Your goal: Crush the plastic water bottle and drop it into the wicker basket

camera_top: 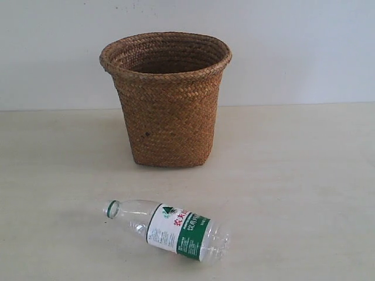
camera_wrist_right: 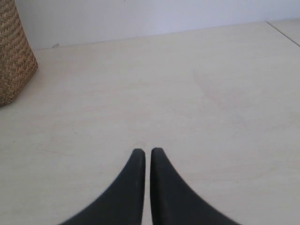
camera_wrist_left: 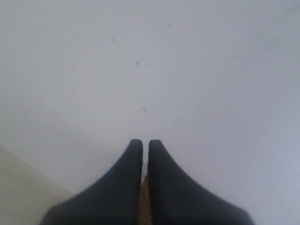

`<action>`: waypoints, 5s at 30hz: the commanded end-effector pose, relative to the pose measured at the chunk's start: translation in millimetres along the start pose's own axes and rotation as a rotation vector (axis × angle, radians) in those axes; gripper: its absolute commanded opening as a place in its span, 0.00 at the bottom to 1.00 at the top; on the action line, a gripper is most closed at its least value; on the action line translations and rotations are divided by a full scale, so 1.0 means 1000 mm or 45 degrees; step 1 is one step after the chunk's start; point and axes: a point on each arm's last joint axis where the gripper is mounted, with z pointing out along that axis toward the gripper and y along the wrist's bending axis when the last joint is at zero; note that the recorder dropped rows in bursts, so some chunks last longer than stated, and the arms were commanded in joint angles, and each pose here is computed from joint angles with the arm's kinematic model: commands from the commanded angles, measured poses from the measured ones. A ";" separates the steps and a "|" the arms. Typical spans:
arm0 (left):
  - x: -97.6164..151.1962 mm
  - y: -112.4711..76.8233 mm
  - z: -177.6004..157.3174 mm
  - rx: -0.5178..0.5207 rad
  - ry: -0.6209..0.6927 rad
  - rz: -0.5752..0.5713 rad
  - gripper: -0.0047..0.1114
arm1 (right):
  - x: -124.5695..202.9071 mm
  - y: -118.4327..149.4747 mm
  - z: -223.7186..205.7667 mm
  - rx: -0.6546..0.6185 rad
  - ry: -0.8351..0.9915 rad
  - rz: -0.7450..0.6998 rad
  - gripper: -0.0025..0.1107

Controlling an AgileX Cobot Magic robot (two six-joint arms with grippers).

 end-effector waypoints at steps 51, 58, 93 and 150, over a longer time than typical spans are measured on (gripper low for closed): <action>0.229 -0.008 0.192 1.487 1.525 2.295 0.64 | -0.001 0.000 0.000 0.005 -0.013 -0.010 0.03; 0.238 -0.002 0.194 1.476 1.540 2.305 0.60 | -0.001 0.000 0.000 0.005 -0.013 -0.010 0.03; 0.264 -0.004 0.193 1.553 1.569 2.307 0.34 | -0.001 0.000 0.000 0.005 -0.013 -0.010 0.03; 0.264 -0.003 0.174 1.214 1.984 1.740 0.08 | -0.033 0.004 -0.007 -0.165 -0.456 0.616 0.03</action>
